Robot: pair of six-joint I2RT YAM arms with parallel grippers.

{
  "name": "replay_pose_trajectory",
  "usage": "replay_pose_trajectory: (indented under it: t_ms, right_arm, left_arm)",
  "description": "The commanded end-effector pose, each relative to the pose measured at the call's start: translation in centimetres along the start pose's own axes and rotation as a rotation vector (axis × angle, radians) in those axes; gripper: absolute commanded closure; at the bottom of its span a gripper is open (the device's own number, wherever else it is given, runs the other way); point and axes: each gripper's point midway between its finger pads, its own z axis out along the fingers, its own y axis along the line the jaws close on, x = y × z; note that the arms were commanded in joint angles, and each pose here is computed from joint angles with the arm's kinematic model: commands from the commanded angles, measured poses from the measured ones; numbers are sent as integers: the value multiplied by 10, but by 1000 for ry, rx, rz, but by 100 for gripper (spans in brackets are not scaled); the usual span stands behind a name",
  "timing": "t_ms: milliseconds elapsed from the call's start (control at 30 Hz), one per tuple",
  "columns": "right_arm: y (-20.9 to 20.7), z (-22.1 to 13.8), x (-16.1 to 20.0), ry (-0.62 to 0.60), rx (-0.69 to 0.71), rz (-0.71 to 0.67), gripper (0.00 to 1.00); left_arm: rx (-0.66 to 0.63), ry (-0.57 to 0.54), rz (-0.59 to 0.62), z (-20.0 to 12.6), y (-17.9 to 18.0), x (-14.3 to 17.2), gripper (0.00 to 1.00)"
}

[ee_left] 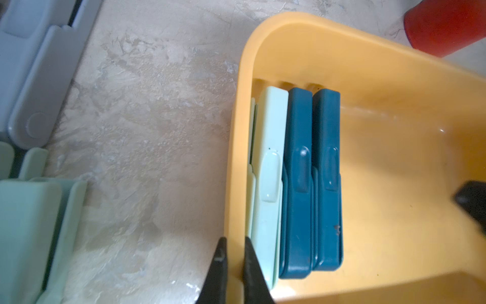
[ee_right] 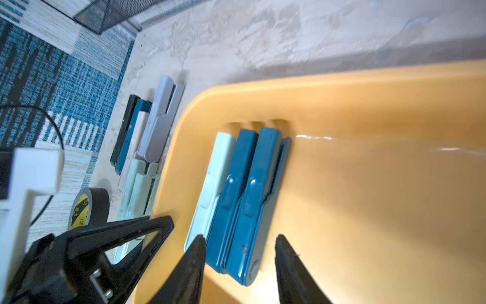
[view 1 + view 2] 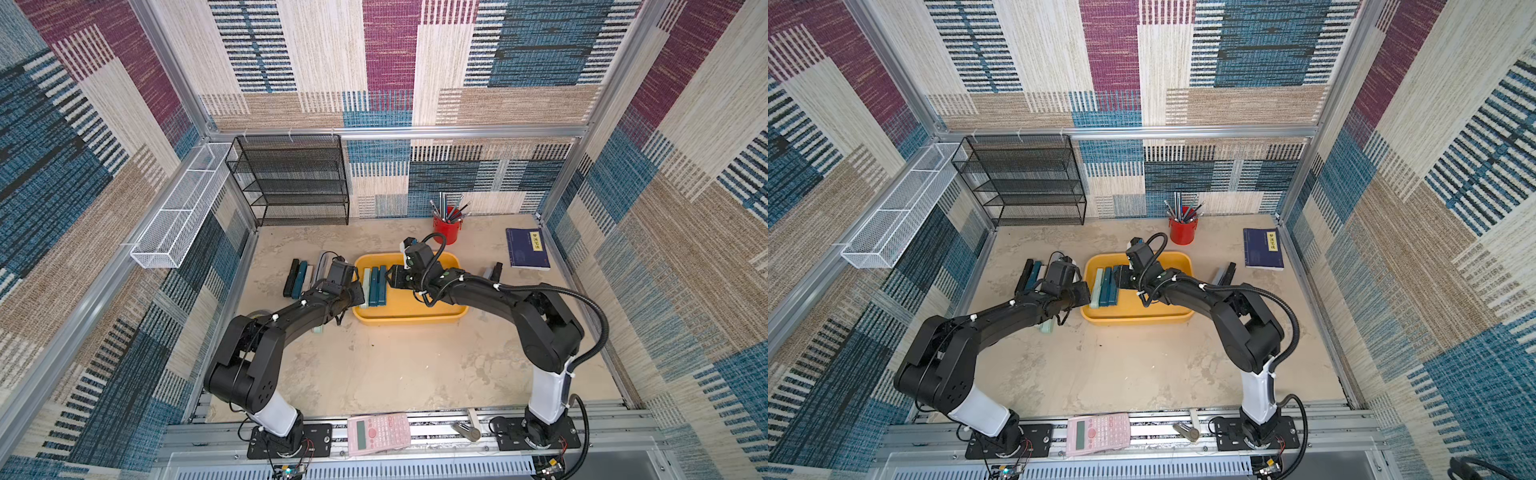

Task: Put the pruning pliers into the storage box
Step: Place the pruning pliers in the storage box, then pick up the pruning pliers from the center of the board.

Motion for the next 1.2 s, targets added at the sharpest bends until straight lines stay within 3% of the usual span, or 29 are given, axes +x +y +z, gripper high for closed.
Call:
replay_pose_trajectory:
  t_ms: [0, 200, 367, 533, 800, 1167]
  right_arm:
    - [-36, -30, -20, -57, 105, -7, 54]
    - [-134, -99, -38, -139, 320, 82, 52]
    - [-209, -144, -16, -115, 512, 141, 51]
    - [-255, -173, 1, -80, 639, 155, 49]
    - [-278, -156, 27, 1, 643, 181, 45]
    - [-281, -130, 33, 29, 589, 199, 44]
  left_arm:
    - [-20, 1, 4, -2, 4, 2, 100]
    - [-28, 2, 14, -2, 6, 2, 100]
    - [-37, 2, 27, -3, 7, 0, 100]
    - [-37, 5, 40, -3, 6, -1, 100]
    - [-37, 9, 40, -2, 6, -2, 100]
    - [-41, 13, 37, -1, 7, 1, 100]
